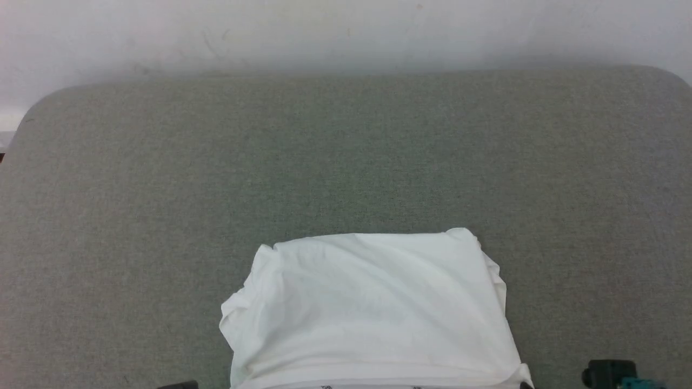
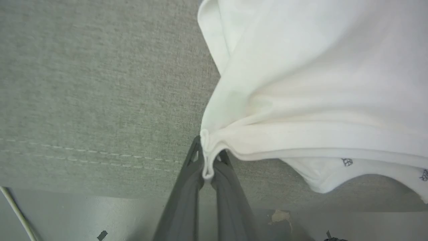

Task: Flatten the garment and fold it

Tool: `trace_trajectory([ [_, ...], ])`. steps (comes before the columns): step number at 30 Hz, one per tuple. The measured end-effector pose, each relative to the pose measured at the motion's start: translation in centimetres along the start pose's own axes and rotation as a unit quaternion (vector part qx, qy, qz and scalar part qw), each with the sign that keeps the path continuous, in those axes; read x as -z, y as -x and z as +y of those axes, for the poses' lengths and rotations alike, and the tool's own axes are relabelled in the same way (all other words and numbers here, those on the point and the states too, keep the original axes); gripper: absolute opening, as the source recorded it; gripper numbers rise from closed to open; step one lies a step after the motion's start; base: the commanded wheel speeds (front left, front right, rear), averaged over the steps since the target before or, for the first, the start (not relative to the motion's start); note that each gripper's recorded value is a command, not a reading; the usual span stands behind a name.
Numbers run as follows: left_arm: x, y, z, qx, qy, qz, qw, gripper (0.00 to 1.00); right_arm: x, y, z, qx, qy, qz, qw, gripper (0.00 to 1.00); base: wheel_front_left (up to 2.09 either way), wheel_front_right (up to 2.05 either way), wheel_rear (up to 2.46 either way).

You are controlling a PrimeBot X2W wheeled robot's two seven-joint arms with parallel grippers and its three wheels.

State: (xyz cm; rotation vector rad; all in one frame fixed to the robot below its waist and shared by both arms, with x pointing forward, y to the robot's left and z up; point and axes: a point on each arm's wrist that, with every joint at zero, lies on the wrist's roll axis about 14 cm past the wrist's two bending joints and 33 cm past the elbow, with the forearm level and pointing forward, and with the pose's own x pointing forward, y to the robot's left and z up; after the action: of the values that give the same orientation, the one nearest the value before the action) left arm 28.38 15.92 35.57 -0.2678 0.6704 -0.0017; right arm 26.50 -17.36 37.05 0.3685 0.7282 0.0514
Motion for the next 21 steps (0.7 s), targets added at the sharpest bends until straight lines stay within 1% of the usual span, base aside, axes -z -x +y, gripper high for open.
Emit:
trace_trajectory([
  [1, 0.3, 0.0, -0.3, 0.004, 0.002, 0.002, 1.000, 0.00, 0.4, 0.0, -0.1, 0.002, 0.002, 0.005, 1.000, 0.00, 0.00, 0.00, 0.00],
  [2, 0.6, -0.1, -0.6, 0.008, 0.006, 0.005, 1.000, 0.00, 0.8, -0.1, -0.1, 0.003, 0.000, 0.009, 1.000, 0.03, 0.00, 0.00, 0.00],
  [3, 0.8, -0.1, -0.9, 0.013, 0.010, 0.005, 1.000, 0.33, 1.0, -0.1, 0.0, 0.003, -0.001, 0.009, 1.000, 0.41, 0.00, 0.00, 0.00],
  [4, 0.7, -0.2, -1.1, 0.016, 0.011, 0.001, 1.000, 0.88, 1.0, -0.2, 0.1, 0.002, -0.001, 0.005, 1.000, 1.00, 0.00, 0.00, 0.00],
  [5, 0.5, -0.3, -1.3, 0.019, 0.013, -0.007, 1.000, 1.00, 0.8, -0.2, 0.3, -0.002, 0.000, -0.001, 1.000, 1.00, 0.00, 0.00, 0.00],
  [7, -0.2, -0.4, -1.8, 0.028, 0.017, -0.023, 0.999, 1.00, 0.1, -0.3, 0.9, -0.009, 0.002, -0.022, 1.000, 1.00, 0.00, 0.00, 0.00],
  [10, -2.1, -0.5, -2.0, 0.033, 0.019, -0.067, 0.997, 1.00, -1.8, 0.0, 1.6, -0.019, 0.014, -0.071, 0.997, 1.00, 0.00, 0.00, 0.00],
  [14, -5.1, 0.0, -2.2, 0.038, 0.017, -0.131, 0.990, 1.00, -5.3, 1.0, 2.7, -0.032, 0.032, -0.152, 0.987, 1.00, 0.00, 0.00, 0.00],
  [18, -8.4, 1.0, -2.4, 0.039, 0.015, -0.198, 0.979, 1.00, -8.1, 2.4, 2.8, -0.032, 0.039, -0.212, 0.976, 1.00, 0.00, 0.00, 0.00],
  [21, -11.1, 1.9, -2.4, 0.036, 0.010, -0.250, 0.967, 1.00, -9.1, 3.0, 2.1, -0.020, 0.042, -0.226, 0.973, 1.00, 0.00, 0.00, 0.00],
])
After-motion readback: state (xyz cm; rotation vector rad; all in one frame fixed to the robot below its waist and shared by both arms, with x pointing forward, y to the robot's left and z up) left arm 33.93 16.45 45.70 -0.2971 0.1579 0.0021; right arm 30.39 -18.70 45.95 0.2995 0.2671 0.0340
